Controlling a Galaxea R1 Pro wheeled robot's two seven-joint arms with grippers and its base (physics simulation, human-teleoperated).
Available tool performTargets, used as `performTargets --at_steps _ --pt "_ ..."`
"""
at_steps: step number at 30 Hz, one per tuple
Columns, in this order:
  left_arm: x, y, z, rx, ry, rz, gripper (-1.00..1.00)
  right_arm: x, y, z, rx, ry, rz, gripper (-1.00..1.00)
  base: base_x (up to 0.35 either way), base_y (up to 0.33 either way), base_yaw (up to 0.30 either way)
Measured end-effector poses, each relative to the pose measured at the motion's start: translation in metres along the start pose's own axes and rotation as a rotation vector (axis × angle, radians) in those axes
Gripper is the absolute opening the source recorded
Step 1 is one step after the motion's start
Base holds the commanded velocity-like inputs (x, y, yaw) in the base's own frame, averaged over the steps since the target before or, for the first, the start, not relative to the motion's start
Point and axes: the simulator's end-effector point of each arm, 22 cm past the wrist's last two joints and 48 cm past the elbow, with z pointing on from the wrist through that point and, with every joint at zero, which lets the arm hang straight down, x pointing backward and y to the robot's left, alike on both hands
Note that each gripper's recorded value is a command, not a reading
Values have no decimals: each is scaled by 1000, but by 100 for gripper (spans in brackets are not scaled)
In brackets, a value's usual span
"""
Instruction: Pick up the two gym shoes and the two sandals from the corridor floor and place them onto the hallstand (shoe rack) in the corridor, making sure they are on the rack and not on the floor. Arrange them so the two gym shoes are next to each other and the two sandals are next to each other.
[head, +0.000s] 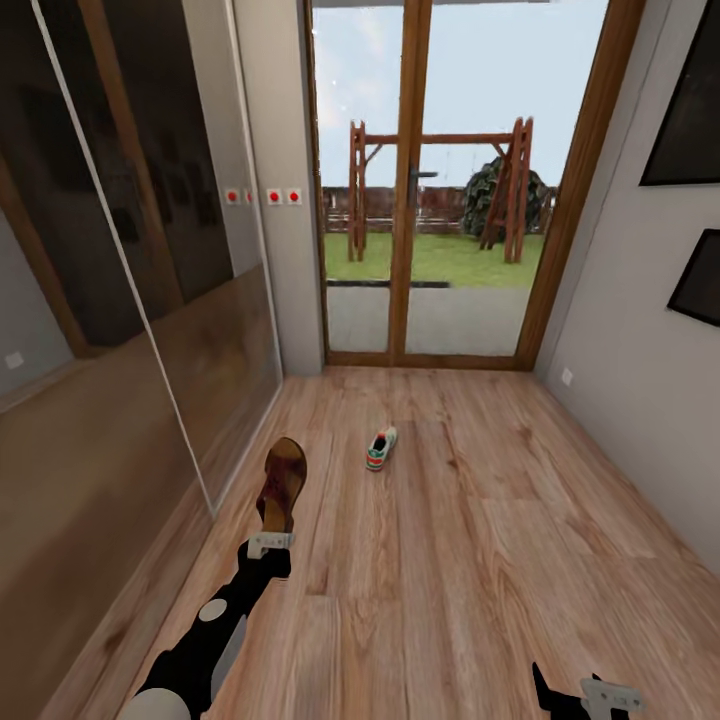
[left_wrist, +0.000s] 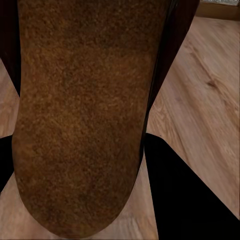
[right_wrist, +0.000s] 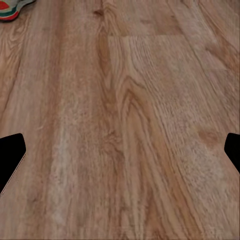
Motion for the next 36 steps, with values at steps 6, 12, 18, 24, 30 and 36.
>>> performTargets --at_steps 6,12,18,24,30,36 --pt "0 0 0 0 -1 0 -100 0 0 0 0 -1 0 100 340 0 -92" --pt "-2 0 0 1 -5 1 -100 -2 0 0 0 -4 1 100 340 22 -243" --pt "-3 0 0 1 -7 1 -100 -2 0 0 0 -5 2 100 326 131 -87" --pt "-3 -1 0 2 -8 2 -100 -3 0 0 0 -6 2 100 314 172 -12" --pt "-4 -1 0 2 -8 1 -100 -3 0 0 0 -6 2 100 312 178 -2" --pt "-4 -1 -1 2 -8 2 -100 -3 0 0 0 -6 2 100 312 179 0"
